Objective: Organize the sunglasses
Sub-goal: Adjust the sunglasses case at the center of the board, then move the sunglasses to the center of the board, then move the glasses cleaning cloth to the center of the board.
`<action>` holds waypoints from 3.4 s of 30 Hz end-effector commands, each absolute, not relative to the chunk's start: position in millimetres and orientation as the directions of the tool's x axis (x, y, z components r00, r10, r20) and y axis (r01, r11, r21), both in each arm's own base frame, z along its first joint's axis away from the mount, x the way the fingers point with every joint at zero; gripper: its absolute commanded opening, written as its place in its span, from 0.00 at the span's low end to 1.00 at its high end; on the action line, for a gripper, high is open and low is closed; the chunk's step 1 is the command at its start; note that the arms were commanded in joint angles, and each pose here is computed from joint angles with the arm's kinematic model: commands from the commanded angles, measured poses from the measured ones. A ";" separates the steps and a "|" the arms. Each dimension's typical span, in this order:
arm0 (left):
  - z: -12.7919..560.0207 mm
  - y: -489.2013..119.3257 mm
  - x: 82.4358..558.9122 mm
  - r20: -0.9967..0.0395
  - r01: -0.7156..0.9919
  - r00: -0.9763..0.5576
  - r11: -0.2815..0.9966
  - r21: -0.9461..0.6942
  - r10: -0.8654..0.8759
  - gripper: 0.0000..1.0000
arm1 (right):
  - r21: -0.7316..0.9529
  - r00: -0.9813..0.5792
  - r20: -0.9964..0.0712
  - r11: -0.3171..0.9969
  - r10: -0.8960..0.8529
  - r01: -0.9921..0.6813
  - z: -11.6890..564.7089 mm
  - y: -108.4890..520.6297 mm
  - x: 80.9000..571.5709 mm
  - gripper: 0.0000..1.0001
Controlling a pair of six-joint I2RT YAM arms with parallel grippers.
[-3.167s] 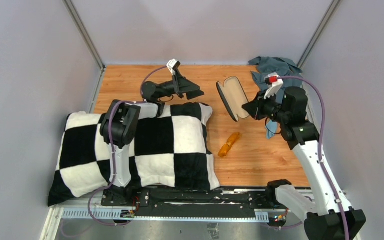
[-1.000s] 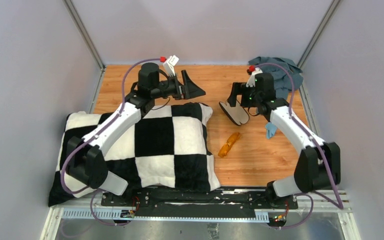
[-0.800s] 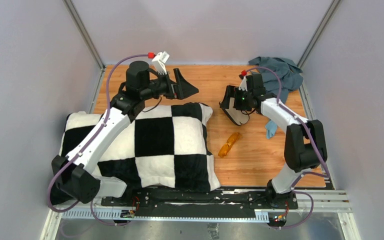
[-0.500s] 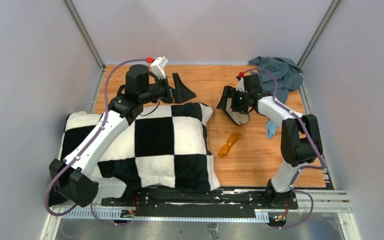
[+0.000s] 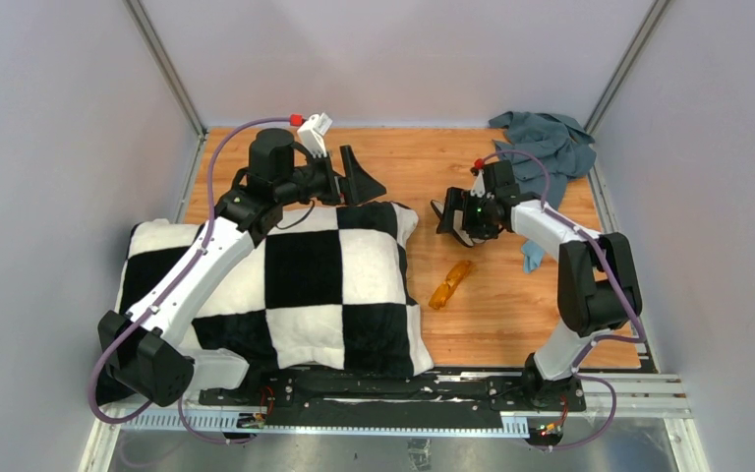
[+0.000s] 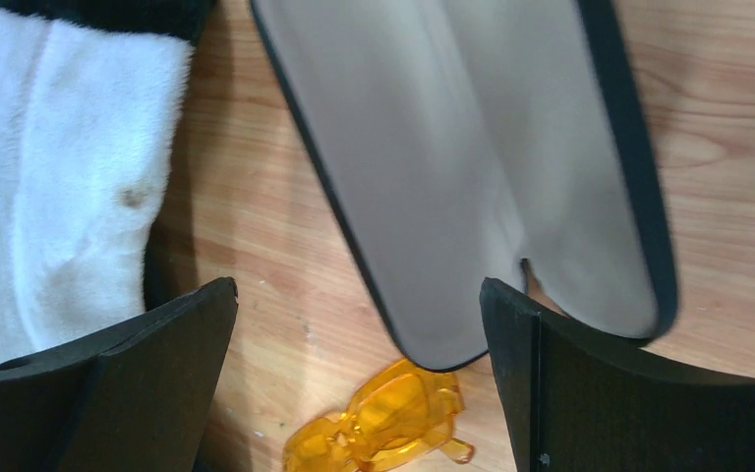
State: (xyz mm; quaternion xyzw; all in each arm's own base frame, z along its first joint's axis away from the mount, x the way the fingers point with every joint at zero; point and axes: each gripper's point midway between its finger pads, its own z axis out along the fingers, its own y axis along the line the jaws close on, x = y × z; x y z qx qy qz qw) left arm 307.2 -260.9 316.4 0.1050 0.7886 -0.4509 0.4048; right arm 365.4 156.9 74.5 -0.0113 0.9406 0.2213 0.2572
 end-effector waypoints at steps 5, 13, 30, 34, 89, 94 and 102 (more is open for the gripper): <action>318.9 -254.1 300.0 -0.760 0.551 -0.628 0.593 -0.587 -0.168 1.00 | 0.241 -0.869 -0.495 0.964 0.023 -0.112 65.3 116.0 382.3 1.00; 316.0 -257.2 298.5 -0.748 0.552 -0.640 0.573 -0.606 -0.175 1.00 | 0.127 -0.864 -0.501 0.983 -0.053 -0.134 61.9 101.4 402.5 1.00; 304.9 -263.7 301.8 -0.728 0.545 -0.665 0.559 -0.626 -0.167 1.00 | 0.128 -0.770 -0.637 0.984 -0.015 -0.126 138.7 96.0 393.4 1.00; 299.2 -268.2 298.8 -0.726 0.552 -0.671 0.553 -0.624 -0.150 1.00 | 0.129 -0.769 -0.638 0.989 0.030 -0.068 137.3 83.7 362.1 1.00; 257.1 -369.5 253.3 -0.789 0.717 -0.585 0.575 -0.394 0.188 1.00 | 0.280 -0.532 -0.700 0.868 0.476 0.409 98.1 2.8 282.2 0.98; 240.1 -396.5 232.8 -0.772 0.746 -0.587 0.531 -0.401 0.243 1.00 | 0.202 -0.573 -0.650 0.840 0.500 0.504 76.0 -32.6 289.0 0.78; 221.6 -413.4 207.3 -0.737 0.752 -0.615 0.487 -0.443 0.280 1.00 | 0.000 -0.651 -0.654 0.860 0.386 0.510 69.5 -65.1 323.3 0.53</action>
